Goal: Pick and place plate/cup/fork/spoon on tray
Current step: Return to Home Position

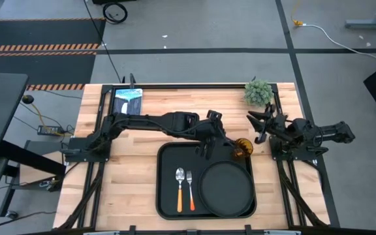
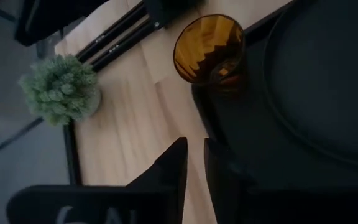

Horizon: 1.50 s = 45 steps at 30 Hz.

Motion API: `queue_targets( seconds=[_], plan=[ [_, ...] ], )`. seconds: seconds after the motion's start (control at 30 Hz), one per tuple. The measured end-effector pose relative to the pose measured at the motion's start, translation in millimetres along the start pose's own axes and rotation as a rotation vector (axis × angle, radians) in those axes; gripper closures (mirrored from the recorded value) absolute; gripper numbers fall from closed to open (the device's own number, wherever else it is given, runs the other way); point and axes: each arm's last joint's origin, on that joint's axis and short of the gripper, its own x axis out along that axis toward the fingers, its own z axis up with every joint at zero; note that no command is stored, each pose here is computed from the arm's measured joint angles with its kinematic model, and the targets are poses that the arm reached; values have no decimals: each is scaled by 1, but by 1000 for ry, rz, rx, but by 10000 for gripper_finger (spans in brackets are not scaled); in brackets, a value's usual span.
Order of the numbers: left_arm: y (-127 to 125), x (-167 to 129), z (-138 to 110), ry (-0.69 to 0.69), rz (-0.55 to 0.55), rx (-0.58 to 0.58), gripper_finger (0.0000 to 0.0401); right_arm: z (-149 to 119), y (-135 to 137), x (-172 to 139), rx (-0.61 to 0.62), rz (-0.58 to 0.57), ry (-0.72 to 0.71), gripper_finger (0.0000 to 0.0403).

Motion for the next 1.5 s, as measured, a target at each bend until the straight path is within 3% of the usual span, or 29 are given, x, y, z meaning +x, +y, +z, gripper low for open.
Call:
queue_targets(
  seconds=[0.13, 0.43, 0.57, 0.8, 0.93, 1.1, 1.2, 1.33, 1.5],
  plan=[
    [-2, 0, 1, -35, -68, -64, 351, 0, -2, 0, -7, -65, 6, 303],
    [-27, -15, 17, -131, -238, -127, 377, 0, -2, 0, -1, -67, 4, 304],
    [-35, -23, 15, -80, -261, -160, 380, 0, -2, 0, -1, -66, 4, 303],
    [-32, -40, 6, 46, -260, -457, 373, 0, -2, 0, 0, -66, 3, 302],
    [-30, -39, 12, 13, -261, -666, 372, 0, -2, 0, 1, -66, 1, 302],
    [-19, -46, 16, -79, -214, -674, 372, 0, -2, 0, 0, -66, 3, 302],
    [-8, -65, 21, -172, -131, -537, 372, 0, -2, 0, 0, -66, 3, 302],
    [-3, -92, 23, -240, -110, -382, 372, 1, -3, 0, 3, -67, -2, 302],
    [-11, -137, 21, -262, -132, -308, 372, 1, -2, 0, 3, -67, -2, 302]
  ],
)
